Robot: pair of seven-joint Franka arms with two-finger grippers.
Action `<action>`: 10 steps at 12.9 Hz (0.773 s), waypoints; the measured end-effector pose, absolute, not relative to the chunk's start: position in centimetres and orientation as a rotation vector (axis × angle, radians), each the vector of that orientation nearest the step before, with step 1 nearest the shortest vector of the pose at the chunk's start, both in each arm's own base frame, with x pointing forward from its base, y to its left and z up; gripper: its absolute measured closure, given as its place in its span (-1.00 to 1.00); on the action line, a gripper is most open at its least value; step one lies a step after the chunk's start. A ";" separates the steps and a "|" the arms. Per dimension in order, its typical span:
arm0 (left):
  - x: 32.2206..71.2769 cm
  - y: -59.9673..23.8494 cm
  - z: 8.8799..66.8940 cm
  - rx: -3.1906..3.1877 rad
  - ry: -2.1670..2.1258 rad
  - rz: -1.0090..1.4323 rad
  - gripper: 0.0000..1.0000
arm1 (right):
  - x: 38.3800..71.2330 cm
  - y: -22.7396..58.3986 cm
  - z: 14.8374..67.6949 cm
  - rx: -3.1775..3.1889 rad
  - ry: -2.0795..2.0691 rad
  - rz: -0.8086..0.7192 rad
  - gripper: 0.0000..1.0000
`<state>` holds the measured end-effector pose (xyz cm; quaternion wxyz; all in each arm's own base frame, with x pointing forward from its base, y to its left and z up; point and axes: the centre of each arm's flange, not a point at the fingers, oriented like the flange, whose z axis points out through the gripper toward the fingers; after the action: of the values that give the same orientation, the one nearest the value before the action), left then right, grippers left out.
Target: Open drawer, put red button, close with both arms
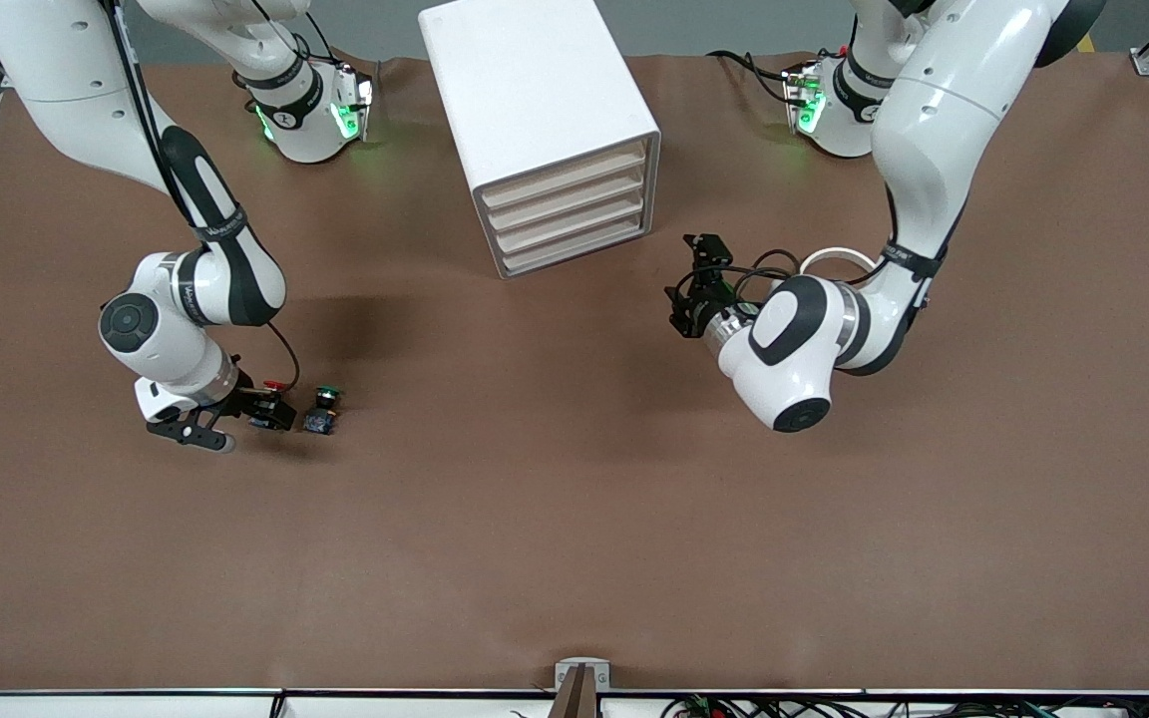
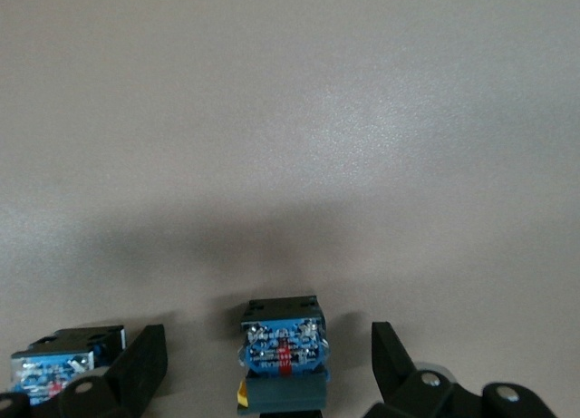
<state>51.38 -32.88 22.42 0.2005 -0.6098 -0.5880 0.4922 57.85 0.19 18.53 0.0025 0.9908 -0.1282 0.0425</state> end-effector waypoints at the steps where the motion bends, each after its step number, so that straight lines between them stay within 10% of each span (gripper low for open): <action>1: 51.0 -33.6 22.1 -1.655 -1.651 1.402 -1.00 | 57.8 0.2 18.5 3.107 -0.405 0.131 -1.00; 10: 45.1 -41.2 20.8 -1.439 -1.579 1.381 -1.00 | 57.0 0.2 17.7 3.103 -0.425 0.097 -1.00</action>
<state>45.07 -41.24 20.84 0.2943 -0.5408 -0.5930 0.5189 57.02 0.16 17.68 0.0040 0.9903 -0.1356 0.0311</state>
